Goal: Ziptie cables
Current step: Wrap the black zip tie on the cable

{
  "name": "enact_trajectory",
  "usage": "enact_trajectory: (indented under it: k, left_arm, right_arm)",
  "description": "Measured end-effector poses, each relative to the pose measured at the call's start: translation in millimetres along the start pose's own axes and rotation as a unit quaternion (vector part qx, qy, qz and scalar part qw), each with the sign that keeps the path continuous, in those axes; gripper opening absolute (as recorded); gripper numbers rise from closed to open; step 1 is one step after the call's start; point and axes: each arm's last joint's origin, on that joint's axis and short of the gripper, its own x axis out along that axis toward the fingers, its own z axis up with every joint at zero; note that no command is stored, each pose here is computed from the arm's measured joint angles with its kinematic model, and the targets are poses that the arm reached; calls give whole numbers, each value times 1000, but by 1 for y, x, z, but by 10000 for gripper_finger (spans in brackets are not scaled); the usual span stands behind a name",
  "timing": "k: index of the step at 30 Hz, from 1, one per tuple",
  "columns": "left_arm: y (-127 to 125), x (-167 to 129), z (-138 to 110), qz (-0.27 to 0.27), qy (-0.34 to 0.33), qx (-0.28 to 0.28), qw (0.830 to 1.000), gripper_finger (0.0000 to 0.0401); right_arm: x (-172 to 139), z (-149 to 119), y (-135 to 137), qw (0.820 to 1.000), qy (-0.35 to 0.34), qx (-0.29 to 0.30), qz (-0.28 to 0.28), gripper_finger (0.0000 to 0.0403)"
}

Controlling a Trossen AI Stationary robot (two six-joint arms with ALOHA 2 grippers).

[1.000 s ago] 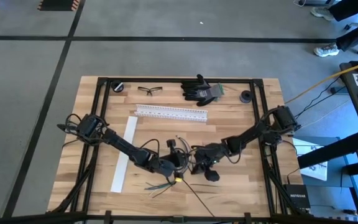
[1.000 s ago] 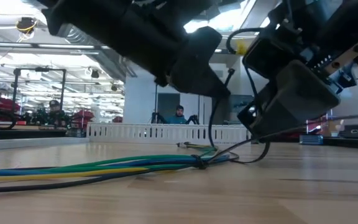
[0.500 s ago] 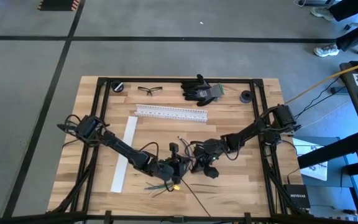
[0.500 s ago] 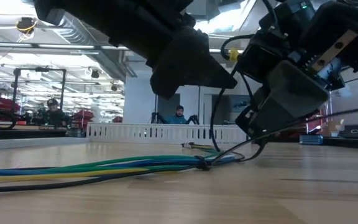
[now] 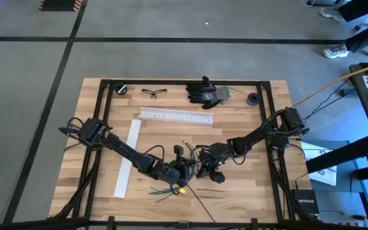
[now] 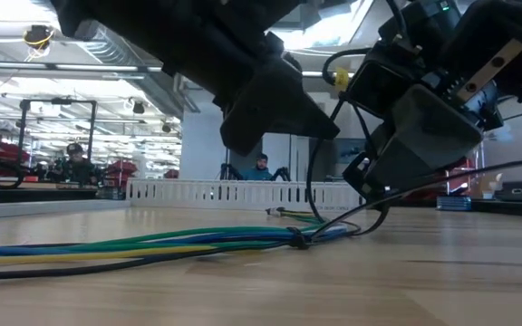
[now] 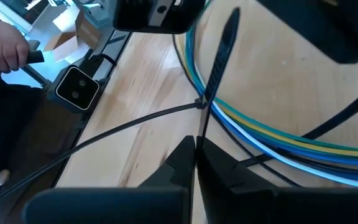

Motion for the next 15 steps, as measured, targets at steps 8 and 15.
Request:
enact_trajectory:
  k: [8, 15]
  left_arm:
    - [-1, 3, -1, 2, -5, 1, 1000, 0]
    - [-2, 2, 1, 2, -12, 5, 1000, 0]
  right_arm:
    - [0, 0, 0, 1000, -1, 0, -1, 0]
    - [0, 0, 0, 1000, -2, 0, -4, 0]
